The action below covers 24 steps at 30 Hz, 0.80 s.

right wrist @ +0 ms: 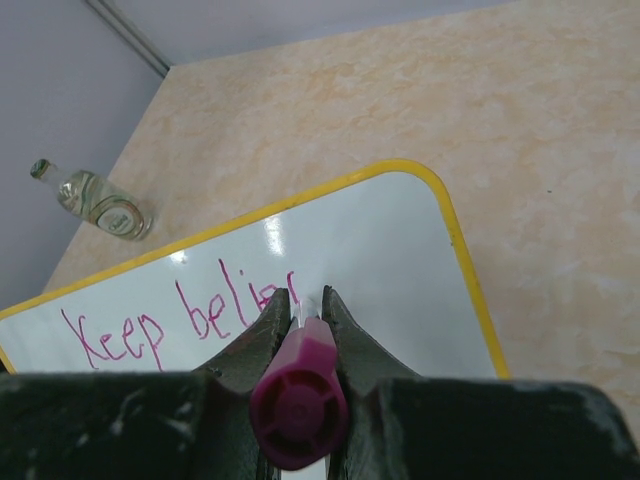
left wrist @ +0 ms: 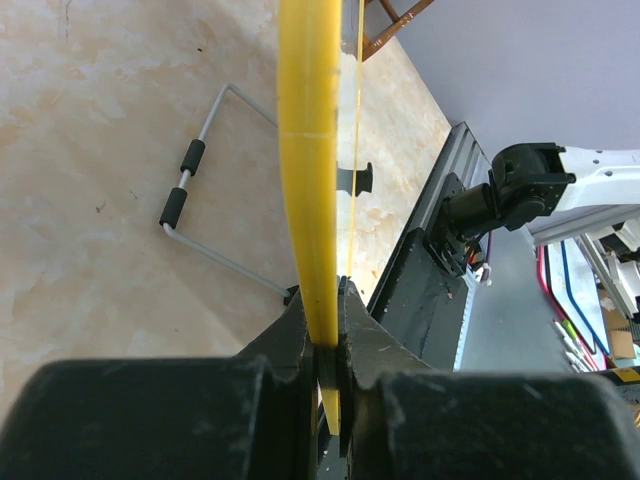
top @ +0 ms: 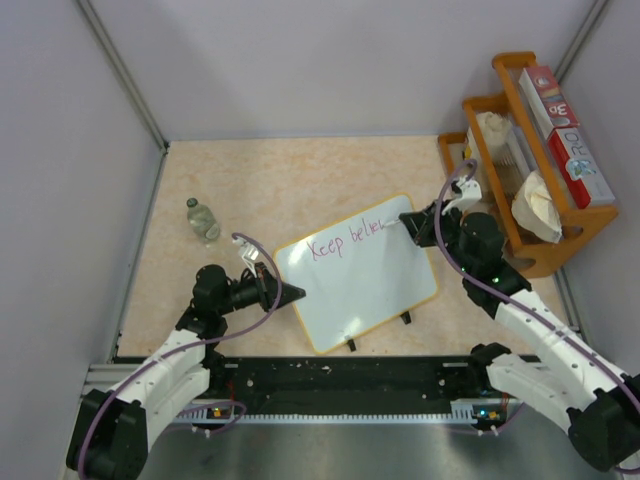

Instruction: Write a sentence on the whiteboard

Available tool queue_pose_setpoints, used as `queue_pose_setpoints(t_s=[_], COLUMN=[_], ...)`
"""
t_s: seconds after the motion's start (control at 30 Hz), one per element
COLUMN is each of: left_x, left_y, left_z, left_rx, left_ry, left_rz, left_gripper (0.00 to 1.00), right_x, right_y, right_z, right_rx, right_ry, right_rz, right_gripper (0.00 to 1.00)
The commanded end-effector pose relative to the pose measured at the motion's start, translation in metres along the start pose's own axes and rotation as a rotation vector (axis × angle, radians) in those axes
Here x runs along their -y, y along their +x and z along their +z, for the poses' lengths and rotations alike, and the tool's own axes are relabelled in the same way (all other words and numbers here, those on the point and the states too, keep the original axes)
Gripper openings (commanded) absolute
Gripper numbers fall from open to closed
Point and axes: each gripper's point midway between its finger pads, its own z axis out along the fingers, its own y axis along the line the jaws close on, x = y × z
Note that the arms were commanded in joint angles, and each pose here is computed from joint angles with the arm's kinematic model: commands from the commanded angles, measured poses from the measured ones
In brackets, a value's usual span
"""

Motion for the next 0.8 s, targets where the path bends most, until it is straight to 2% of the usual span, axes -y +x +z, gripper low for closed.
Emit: queue_pose_setpoints(t_s=[0.0,0.37,0.53,0.77], left_x=[-0.013,-0.012,-0.012,-0.012], left_y=[0.030,0.029,0.030,0.029], left_z=[-0.005,-0.005,-0.005,-0.005], left_rx=[-0.080,-0.078,-0.078,-0.077], left_ry=[-0.003,-0.002,-0.002,-0.001], left_rz=[0.073,0.076,0.076,0.078], left_gripper=[0.00,0.00,0.00,0.00], right_x=[-0.001,-0.006,-0.018,-0.010], right_y=[-0.035,-0.046,-0.050,-0.051], right_z=[0.004,0.003,-0.010,-0.010], right_rx=[0.088,0.103,0.122,0.128], right_ry=[0.024,0.010,-0.048,-0.011], right_rz=[-0.010,-0.007,-0.004,-0.014], right_gripper=[0.00,0.00,0.00,0.00])
